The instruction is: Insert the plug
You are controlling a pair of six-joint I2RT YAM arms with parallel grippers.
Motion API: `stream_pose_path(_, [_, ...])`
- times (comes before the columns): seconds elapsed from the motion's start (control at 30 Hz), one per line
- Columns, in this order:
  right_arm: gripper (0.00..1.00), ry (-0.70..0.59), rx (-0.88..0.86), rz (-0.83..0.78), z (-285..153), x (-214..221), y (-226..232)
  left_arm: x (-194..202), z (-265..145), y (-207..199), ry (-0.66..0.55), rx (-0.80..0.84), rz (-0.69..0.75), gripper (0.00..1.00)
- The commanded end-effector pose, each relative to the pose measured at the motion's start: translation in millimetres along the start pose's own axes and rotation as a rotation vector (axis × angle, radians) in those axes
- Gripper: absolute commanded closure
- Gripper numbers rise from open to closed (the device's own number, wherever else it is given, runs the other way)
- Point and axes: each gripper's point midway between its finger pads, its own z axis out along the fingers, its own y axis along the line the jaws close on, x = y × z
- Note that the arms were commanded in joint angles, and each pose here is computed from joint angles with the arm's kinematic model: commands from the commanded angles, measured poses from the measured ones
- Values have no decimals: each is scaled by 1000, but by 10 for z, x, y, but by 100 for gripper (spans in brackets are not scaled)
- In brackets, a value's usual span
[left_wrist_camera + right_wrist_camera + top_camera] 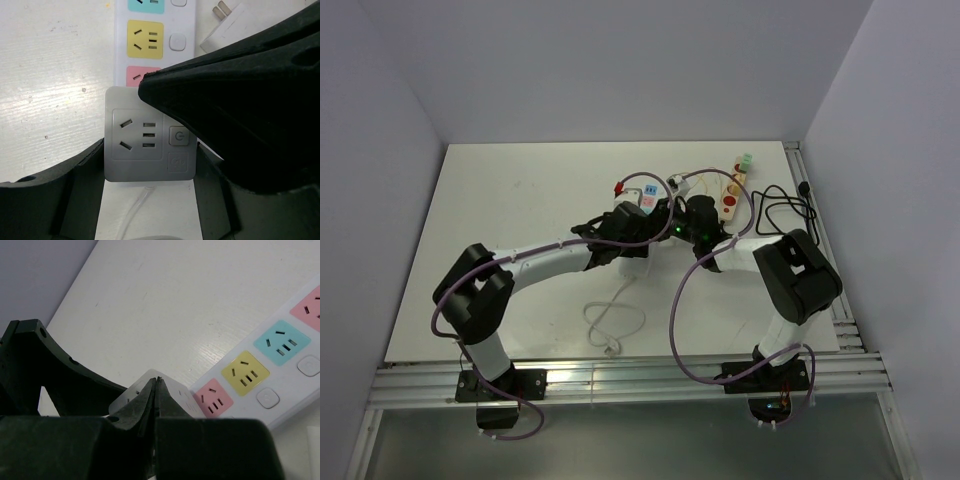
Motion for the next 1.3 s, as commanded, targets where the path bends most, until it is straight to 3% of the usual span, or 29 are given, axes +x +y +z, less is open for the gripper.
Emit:
stream_pose_path(0.0, [100,214,111,71,-129,699,-243,827,210,242,234,-54,46,69])
stream_pose_path(0.3, [100,232,169,-3,-102,763,-198,1073,238,359,236,-33,5,69])
stream_pose_path(0.67, [100,256,124,85,-40,947,-222,860,213,307,239,-62,44,69])
stream_pose_path(0.93, [100,198,125,179,-96,1088,-262,966,240,402,268,-155,92,68])
stream_pose_path(1.27, [100,239,110,130,7,1115,-179,1188,271,481,306,-131,58,68])
